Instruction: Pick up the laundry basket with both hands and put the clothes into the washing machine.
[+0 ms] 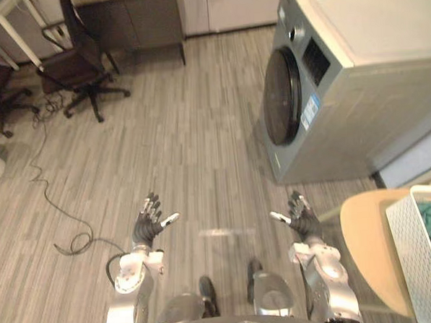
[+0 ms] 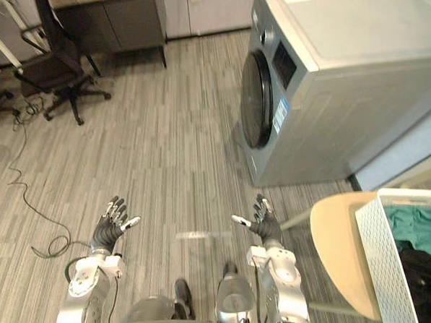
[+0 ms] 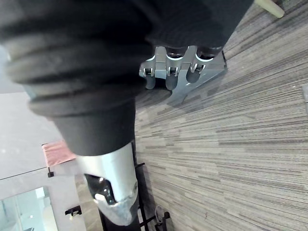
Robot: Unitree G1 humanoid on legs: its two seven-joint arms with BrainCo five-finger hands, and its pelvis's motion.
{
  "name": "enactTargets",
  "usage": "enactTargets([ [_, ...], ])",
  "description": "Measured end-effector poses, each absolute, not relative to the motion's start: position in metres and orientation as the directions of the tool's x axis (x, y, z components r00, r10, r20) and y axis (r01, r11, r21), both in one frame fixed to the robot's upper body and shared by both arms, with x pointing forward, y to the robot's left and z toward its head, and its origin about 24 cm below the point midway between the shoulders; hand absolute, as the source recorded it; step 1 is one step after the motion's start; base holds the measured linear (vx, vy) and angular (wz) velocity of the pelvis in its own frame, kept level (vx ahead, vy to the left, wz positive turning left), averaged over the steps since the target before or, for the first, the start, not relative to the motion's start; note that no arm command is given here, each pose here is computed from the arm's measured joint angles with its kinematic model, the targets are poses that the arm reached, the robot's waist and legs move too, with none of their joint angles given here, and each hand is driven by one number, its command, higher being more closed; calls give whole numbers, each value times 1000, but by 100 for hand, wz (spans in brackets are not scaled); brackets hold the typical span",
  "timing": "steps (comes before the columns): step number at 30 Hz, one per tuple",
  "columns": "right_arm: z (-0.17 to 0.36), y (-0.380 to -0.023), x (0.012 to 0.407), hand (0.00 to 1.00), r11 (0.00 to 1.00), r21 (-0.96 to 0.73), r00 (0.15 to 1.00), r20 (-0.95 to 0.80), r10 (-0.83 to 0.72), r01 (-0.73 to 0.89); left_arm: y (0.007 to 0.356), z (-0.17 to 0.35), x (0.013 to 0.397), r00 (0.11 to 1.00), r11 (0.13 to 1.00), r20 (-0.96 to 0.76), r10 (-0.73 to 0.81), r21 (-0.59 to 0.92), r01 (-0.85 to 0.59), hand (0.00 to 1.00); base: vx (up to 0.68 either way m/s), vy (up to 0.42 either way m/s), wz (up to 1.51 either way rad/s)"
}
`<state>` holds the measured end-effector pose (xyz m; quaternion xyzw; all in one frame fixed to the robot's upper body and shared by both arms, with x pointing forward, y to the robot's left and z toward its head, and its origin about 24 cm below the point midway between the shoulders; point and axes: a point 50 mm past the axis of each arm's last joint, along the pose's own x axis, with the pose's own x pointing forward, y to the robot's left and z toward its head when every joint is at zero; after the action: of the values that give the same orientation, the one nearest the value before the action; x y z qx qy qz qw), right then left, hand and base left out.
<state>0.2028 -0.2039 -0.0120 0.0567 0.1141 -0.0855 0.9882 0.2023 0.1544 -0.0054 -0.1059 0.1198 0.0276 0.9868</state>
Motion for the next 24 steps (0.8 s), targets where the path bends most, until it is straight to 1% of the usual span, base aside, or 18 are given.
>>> enactTargets([
  [3, -18, -204, 196, 0, 989, 50, 956, -268, -121, 139, 152, -9, 198, 965, 973, -260, 36, -213, -94, 0, 210, -139, -1],
  [4, -20, -206, 196, 0, 993, 9, 954, -280, -109, 116, 149, -12, 197, 962, 969, -271, 34, -226, -98, 0, 293, -88, -35],
  [7, -24, -218, 189, 0, 992, -57, 943, -309, -121, 109, 144, -18, 190, 953, 961, -299, 37, -253, -116, 0, 313, -25, -54],
  [10, -26, -218, 185, 0, 991, -50, 939, -318, -131, 121, 150, -21, 189, 948, 959, -312, 57, -247, -140, 0, 249, 83, -37],
  [12, -27, -219, 183, 0, 987, -43, 934, -321, -158, 152, 156, -22, 189, 946, 958, -316, 77, -241, -158, 0, 259, 209, -25],
  [15, -25, -219, 187, 0, 987, -62, 938, -307, -162, 150, 168, -22, 187, 941, 952, -316, 119, -233, -199, 0, 286, 378, -62],
  [17, -25, -212, 190, 0, 988, -36, 941, -301, -153, 149, 175, -24, 187, 935, 949, -324, 143, -222, -222, 0, 311, 329, -80],
  [19, -19, -204, 198, 0, 992, -23, 955, -270, -125, 123, 179, -13, 193, 949, 949, -275, 154, -226, -219, 0, 225, 207, -33],
  [22, -9, -202, 212, 0, 993, -16, 968, -222, -115, 114, 181, -11, 193, 950, 947, -269, 162, -227, -226, 0, 260, 273, -43],
  [24, -5, -204, 214, 0, 993, -19, 972, -200, -121, 119, 179, -7, 191, 957, 950, -251, 148, -234, -208, 0, 217, 217, -47],
])
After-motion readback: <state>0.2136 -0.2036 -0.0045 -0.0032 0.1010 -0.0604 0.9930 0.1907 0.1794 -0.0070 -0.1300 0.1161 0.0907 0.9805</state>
